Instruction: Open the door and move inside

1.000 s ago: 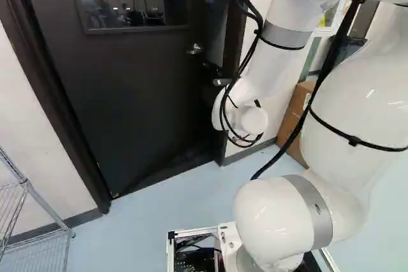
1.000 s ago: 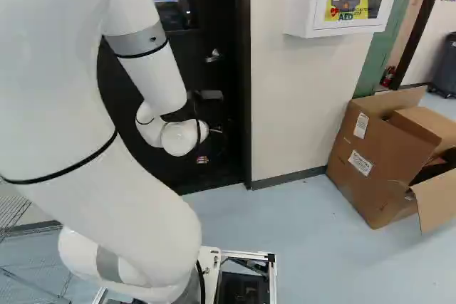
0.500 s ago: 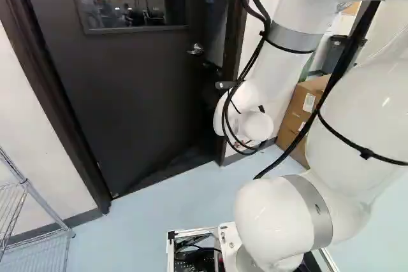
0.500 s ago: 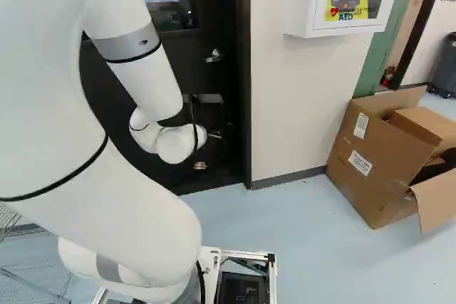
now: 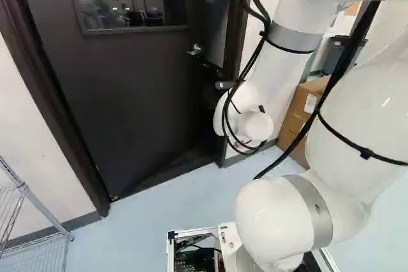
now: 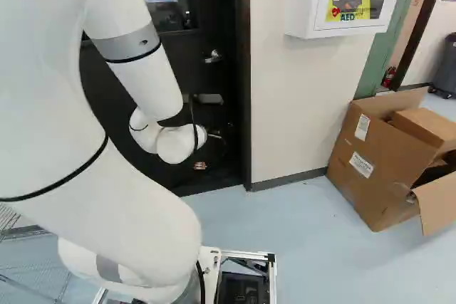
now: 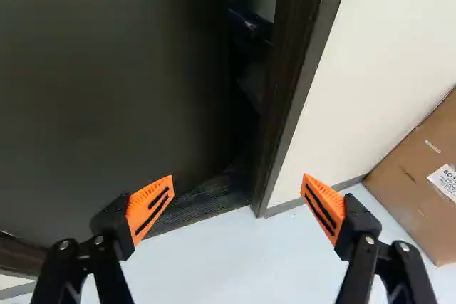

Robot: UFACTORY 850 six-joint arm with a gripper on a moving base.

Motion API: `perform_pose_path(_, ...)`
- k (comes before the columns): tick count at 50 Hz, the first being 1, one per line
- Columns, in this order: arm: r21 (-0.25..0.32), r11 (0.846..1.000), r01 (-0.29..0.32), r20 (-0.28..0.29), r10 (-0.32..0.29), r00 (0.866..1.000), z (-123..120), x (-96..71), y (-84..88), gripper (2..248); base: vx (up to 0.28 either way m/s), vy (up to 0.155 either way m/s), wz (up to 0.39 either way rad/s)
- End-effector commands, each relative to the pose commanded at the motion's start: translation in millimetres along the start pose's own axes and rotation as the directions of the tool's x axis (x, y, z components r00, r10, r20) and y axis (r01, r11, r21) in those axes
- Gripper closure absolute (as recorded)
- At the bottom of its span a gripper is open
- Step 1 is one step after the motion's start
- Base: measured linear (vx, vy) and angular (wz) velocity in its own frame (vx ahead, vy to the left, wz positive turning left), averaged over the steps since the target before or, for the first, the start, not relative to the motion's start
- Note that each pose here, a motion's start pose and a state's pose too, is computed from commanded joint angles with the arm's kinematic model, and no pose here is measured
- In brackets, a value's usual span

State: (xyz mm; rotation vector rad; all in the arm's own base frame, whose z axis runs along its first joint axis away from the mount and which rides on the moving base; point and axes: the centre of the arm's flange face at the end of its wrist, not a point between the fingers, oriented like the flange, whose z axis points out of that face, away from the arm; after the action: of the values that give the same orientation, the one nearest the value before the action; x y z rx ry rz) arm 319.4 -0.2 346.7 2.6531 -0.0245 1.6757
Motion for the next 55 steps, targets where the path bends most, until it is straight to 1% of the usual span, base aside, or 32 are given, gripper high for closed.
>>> perform_pose_path(10, 0.0, 1.0, 0.0, 0.0, 0.0, 1.0, 0.0, 0.0, 0.0, 3, 0.124, 0.023, -0.019)
perform_pose_path(25, 0.0, 1.0, 0.0, 0.0, 0.0, 1.0, 0.0, 0.0, 0.0, 3, 0.151, 0.087, -0.023)
perform_pose_path(35, 0.0, 1.0, 0.0, 0.0, 0.0, 1.0, 0.0, 0.0, 0.0, 3, 0.148, 0.114, 0.024)
perform_pose_path(55, 0.0, 1.0, 0.0, 0.0, 0.0, 1.0, 0.0, 0.0, 0.0, 3, 0.14, 0.148, 0.169)
